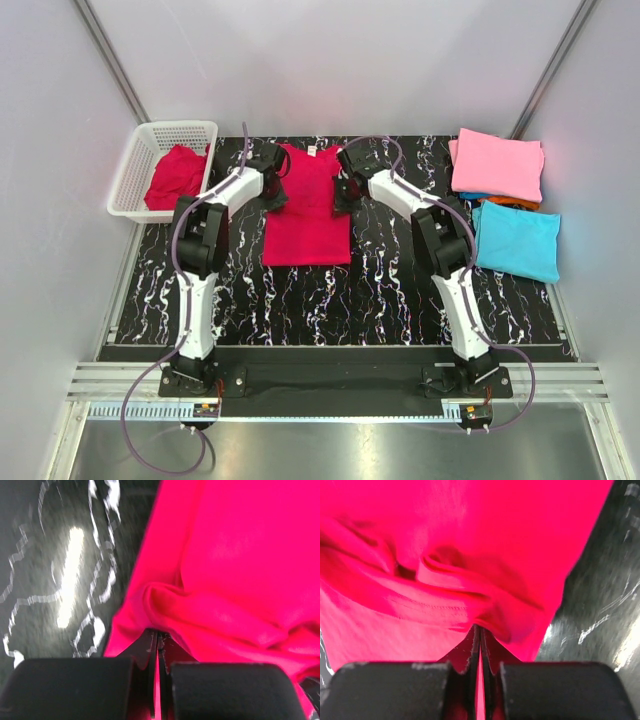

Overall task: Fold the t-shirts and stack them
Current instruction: Fold the tshirt

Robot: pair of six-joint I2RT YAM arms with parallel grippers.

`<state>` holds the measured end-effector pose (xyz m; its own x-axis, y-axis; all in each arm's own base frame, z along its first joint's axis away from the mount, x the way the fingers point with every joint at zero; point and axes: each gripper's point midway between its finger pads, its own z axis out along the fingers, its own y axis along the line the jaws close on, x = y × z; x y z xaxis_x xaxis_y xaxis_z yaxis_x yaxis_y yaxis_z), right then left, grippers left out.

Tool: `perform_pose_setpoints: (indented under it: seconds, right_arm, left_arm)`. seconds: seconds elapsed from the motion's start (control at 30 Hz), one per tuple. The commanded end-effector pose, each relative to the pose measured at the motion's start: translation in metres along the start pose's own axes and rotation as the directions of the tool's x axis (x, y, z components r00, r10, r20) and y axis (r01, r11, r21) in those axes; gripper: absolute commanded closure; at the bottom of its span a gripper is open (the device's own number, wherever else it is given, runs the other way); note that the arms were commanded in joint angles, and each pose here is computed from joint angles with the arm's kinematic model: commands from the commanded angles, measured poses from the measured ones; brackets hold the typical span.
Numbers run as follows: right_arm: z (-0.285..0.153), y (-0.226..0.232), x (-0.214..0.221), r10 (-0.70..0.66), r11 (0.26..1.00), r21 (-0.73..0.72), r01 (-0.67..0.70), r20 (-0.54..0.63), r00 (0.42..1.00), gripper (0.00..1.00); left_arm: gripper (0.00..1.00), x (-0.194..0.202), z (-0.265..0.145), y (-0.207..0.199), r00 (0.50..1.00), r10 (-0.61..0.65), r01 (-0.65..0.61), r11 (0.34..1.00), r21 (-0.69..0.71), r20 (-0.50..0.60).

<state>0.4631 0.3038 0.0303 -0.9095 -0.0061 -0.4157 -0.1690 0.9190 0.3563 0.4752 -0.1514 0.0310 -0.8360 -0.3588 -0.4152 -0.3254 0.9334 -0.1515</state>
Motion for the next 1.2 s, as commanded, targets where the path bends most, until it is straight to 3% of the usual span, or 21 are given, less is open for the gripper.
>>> perform_pose_setpoints:
  seconds: [0.0,0.13,0.27,0.4,0.5,0.57,0.6,0.67,0.7,0.73,0.8,0.83,0.97,1.1,1.17]
  right_arm:
    - [-0.011,0.006,-0.045,-0.041,0.999,0.021,0.039,0.112,0.993,0.93]
    - [-0.006,-0.002,-0.067,-0.041,0.998,0.063,0.032,0.146,0.988,0.9]
    - [-0.014,-0.005,-0.095,-0.059,0.994,0.103,0.038,0.212,0.976,0.87]
    - [-0.026,-0.011,-0.115,-0.058,0.99,0.14,0.021,0.268,0.962,0.79]
    - [-0.035,-0.016,-0.109,-0.056,0.986,0.165,0.014,0.252,0.966,0.7]
    - [-0.056,-0.021,-0.103,-0.048,0.981,0.195,-0.001,0.244,0.969,0.63]
    - [-0.049,-0.036,-0.077,-0.014,0.97,0.241,-0.031,0.184,0.983,0.56]
    - [-0.082,-0.034,-0.069,-0.008,0.968,0.246,-0.044,0.207,0.978,0.47]
    - [-0.073,-0.05,-0.032,0.018,0.961,0.271,-0.053,0.13,0.991,0.39]
    - [-0.099,-0.037,-0.04,0.01,0.974,0.22,-0.055,0.199,0.98,0.36]
    - [-0.1,-0.047,0.0,0.047,0.975,0.209,-0.077,0.144,0.988,0.31]
    - [-0.119,-0.039,-0.002,0.044,0.982,0.173,-0.077,0.189,0.981,0.29]
    - [-0.134,-0.033,0.039,0.079,0.992,0.087,-0.09,0.127,0.989,0.24]
    - [-0.131,-0.021,0.082,0.127,0.991,-0.051,-0.125,0.051,0.991,0.23]
    - [-0.134,-0.002,0.084,0.134,0.976,-0.178,-0.122,0.058,0.989,0.28]
  left_arm:
    - [1.0,-0.031,0.0,-0.001,0.998,0.005,-0.005,1.0,0.005,0.06]
    - [1.0,-0.06,-0.002,-0.012,0.989,0.01,-0.014,1.0,0.027,0.144]
    - [1.0,-0.093,-0.029,-0.023,0.956,-0.024,-0.001,0.996,0.084,0.292]
    - [1.0,-0.102,-0.05,-0.017,0.933,-0.033,0.002,0.996,0.087,0.359]
    - [0.96,-0.092,-0.057,-0.008,0.94,-0.013,-0.012,0.997,0.071,0.342]
    - [0.86,-0.075,-0.066,0.0,0.952,-0.004,-0.019,0.997,0.074,0.307]
    - [0.69,-0.069,-0.071,0.003,0.956,-0.006,-0.018,0.997,0.079,0.294]
    - [0.55,-0.044,-0.081,0.017,0.967,-0.014,-0.006,0.997,0.078,0.253]
    - [0.4,-0.022,-0.074,0.03,0.978,-0.007,-0.004,0.999,0.052,0.208]
    - [0.37,-0.018,-0.088,0.034,0.976,-0.024,0.009,0.998,0.07,0.217]
    - [0.34,0.016,-0.083,0.052,0.988,-0.019,0.012,0.999,0.048,0.152]
    - [0.32,0.025,-0.086,0.056,0.99,-0.032,0.025,0.998,0.054,0.139]
    - [0.3,0.058,-0.101,0.06,0.995,-0.052,0.041,0.99,0.132,0.08]
    - [0.3,0.093,-0.098,0.063,0.999,-0.05,0.051,0.98,0.193,-0.008]
    - [0.3,0.098,-0.099,0.06,0.997,-0.076,0.08,0.967,0.242,-0.023]
